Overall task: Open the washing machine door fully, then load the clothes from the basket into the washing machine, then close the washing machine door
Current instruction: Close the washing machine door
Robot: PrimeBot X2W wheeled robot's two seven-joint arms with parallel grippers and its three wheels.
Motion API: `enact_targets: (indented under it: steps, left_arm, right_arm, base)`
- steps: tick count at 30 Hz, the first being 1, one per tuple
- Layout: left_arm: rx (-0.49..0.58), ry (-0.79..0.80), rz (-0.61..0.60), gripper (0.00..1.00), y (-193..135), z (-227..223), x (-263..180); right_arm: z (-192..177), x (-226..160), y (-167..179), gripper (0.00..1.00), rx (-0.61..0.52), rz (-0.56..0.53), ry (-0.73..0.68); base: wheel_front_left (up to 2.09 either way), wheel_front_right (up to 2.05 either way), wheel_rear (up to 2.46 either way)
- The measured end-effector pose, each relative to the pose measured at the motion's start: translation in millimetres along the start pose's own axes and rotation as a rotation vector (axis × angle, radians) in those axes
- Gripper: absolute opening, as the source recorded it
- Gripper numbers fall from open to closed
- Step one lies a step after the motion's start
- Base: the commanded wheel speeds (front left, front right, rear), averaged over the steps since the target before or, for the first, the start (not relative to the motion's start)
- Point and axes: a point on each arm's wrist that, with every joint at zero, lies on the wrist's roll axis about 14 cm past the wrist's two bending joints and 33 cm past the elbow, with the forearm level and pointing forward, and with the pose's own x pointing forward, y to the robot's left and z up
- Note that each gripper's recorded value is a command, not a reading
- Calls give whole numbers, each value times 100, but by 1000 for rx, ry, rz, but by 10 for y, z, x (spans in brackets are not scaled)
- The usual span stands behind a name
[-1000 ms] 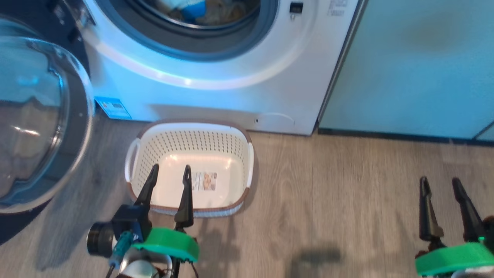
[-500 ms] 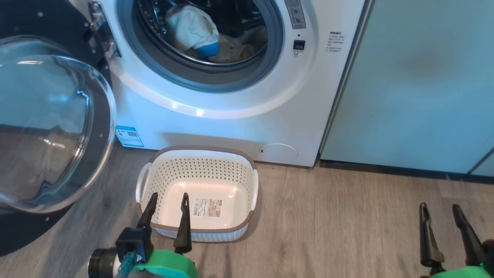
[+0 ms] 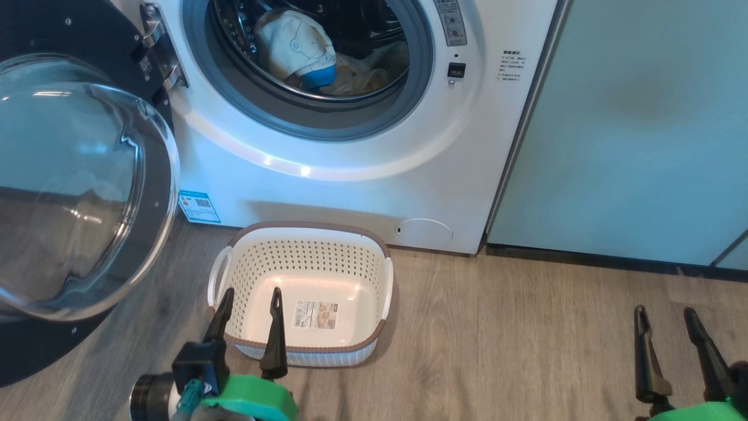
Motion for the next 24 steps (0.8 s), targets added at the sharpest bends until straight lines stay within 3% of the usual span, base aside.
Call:
enact_targets:
  steps: [15,24]
  left_arm:
    - [20,1,6,100,14,-18,0]
    - [19,-5,8,100,12,2,-11]
  right_arm:
    - [-10,11,11,100,2,3,3]
    - [8,7,21,100,3,6,-3]
  base:
    - [-3,6,-3]
    - [-103,103,0]
